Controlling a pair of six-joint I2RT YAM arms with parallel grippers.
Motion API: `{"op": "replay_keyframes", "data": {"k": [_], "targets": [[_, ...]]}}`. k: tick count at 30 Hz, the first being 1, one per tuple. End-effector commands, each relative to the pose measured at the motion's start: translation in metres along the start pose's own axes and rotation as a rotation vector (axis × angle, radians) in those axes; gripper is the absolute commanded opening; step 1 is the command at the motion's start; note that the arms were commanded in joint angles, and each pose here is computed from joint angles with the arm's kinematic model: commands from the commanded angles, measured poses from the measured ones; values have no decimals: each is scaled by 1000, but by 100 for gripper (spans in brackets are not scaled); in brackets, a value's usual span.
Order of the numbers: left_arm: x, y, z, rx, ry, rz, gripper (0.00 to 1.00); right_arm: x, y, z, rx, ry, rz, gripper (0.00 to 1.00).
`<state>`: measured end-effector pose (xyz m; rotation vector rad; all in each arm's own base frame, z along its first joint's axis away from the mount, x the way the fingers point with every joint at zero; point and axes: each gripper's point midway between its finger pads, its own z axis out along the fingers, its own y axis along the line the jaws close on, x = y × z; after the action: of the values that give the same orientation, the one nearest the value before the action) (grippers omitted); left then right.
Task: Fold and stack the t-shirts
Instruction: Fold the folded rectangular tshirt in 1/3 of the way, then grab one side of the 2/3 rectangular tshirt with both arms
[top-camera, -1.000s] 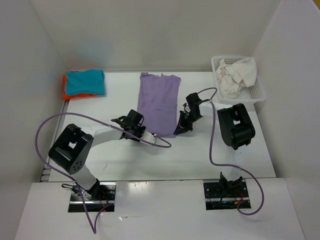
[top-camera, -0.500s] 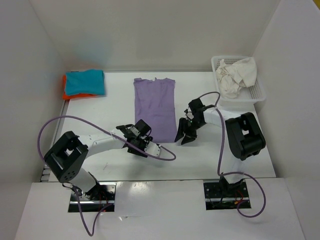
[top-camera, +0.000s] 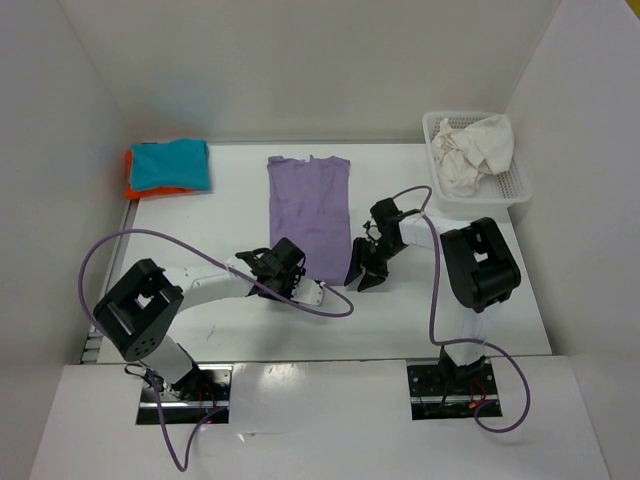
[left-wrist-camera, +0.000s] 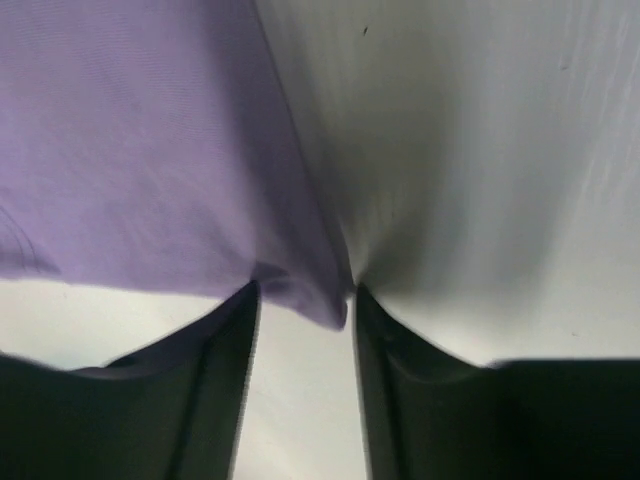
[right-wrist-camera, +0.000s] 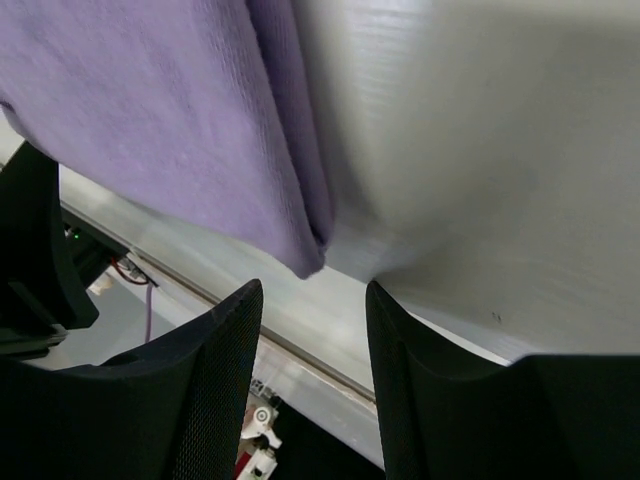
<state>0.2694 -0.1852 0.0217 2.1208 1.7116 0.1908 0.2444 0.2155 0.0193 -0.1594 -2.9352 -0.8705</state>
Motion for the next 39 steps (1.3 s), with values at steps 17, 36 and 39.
{"op": "replay_keyframes", "data": {"k": [17, 36, 39], "targets": [[4, -31, 19, 196, 1, 80, 58, -25, 0, 22, 56, -18, -15, 34], [6, -38, 2, 226, 14, 14, 0, -3, 14, -7, 52, -35, -72, 0], [11, -43, -11, 237, 34, -8, 0, 19, 16, -13, 56, -17, -96, 0]]}}
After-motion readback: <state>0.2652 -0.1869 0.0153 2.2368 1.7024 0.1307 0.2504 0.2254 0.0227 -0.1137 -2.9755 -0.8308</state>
